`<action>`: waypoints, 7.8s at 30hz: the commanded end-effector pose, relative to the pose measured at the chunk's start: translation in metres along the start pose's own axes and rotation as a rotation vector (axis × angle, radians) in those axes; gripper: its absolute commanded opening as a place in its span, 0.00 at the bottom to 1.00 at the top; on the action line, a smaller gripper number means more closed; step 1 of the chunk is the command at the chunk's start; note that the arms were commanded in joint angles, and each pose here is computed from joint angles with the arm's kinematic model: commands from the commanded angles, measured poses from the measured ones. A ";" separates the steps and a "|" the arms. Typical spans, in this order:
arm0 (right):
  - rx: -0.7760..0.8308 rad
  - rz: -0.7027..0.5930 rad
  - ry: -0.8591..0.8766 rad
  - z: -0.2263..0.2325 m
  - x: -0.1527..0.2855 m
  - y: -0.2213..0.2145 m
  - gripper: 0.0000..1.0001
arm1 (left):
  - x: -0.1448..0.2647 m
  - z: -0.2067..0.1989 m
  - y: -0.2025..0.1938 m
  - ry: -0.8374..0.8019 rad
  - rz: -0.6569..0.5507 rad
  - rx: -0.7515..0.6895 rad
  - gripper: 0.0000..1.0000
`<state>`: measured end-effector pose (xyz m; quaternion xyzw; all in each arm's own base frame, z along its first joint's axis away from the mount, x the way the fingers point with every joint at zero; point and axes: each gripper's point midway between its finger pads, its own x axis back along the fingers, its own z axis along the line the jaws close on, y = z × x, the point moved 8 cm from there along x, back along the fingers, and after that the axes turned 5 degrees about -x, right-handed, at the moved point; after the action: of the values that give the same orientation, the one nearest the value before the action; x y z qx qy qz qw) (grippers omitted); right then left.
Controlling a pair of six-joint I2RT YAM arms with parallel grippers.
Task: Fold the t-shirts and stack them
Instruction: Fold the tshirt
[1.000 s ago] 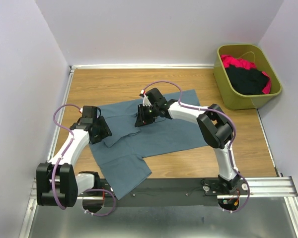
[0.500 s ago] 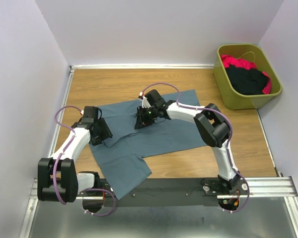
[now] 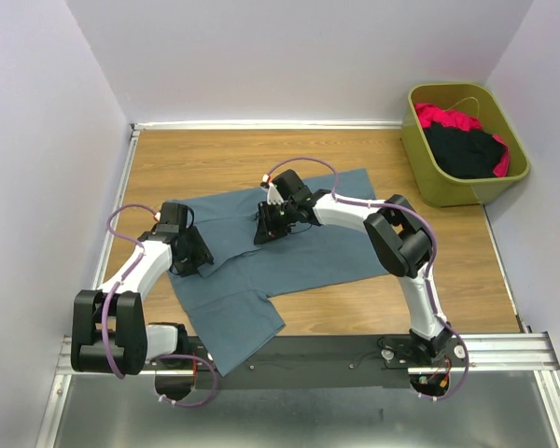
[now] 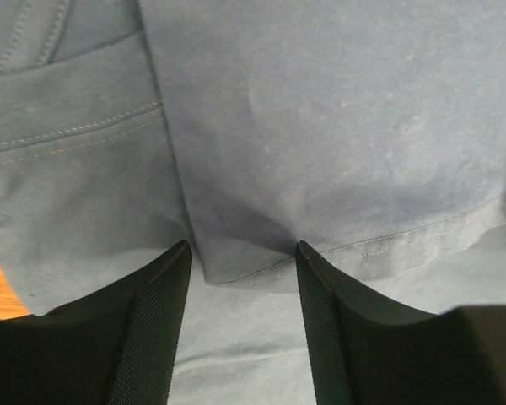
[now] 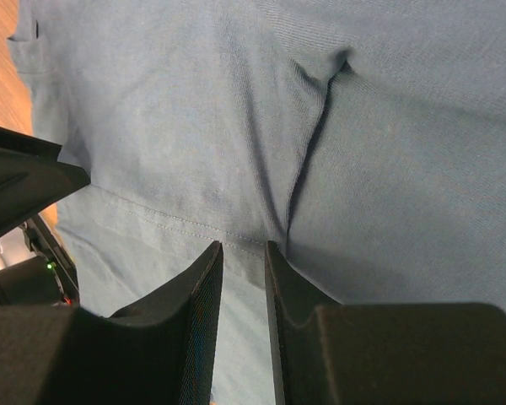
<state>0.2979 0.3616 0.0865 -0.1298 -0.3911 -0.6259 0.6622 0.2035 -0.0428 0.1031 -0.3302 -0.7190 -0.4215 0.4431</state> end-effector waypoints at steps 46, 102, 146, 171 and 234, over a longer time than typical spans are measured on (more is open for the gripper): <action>-0.025 0.010 -0.075 -0.005 0.017 -0.017 0.34 | 0.028 -0.008 0.003 -0.005 0.029 -0.024 0.01; -0.059 0.064 -0.085 -0.005 0.033 -0.017 0.05 | 0.030 0.001 -0.008 0.050 0.095 -0.062 0.04; -0.539 -0.435 -0.656 -0.278 0.155 0.110 0.45 | -0.102 0.003 0.201 0.157 -0.173 0.059 0.41; -0.348 -0.610 -0.538 -0.190 0.257 0.137 0.64 | 0.034 -0.028 0.226 0.128 -0.434 -0.016 0.71; -0.261 -0.327 -0.839 -0.234 0.163 0.101 0.60 | -0.122 -0.147 0.220 0.001 -0.173 -0.275 0.56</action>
<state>0.4580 0.1147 0.0937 -0.3672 -0.5469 -0.6815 0.3188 0.4924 -0.0910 0.1005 -0.3076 -0.6907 -0.5584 0.3415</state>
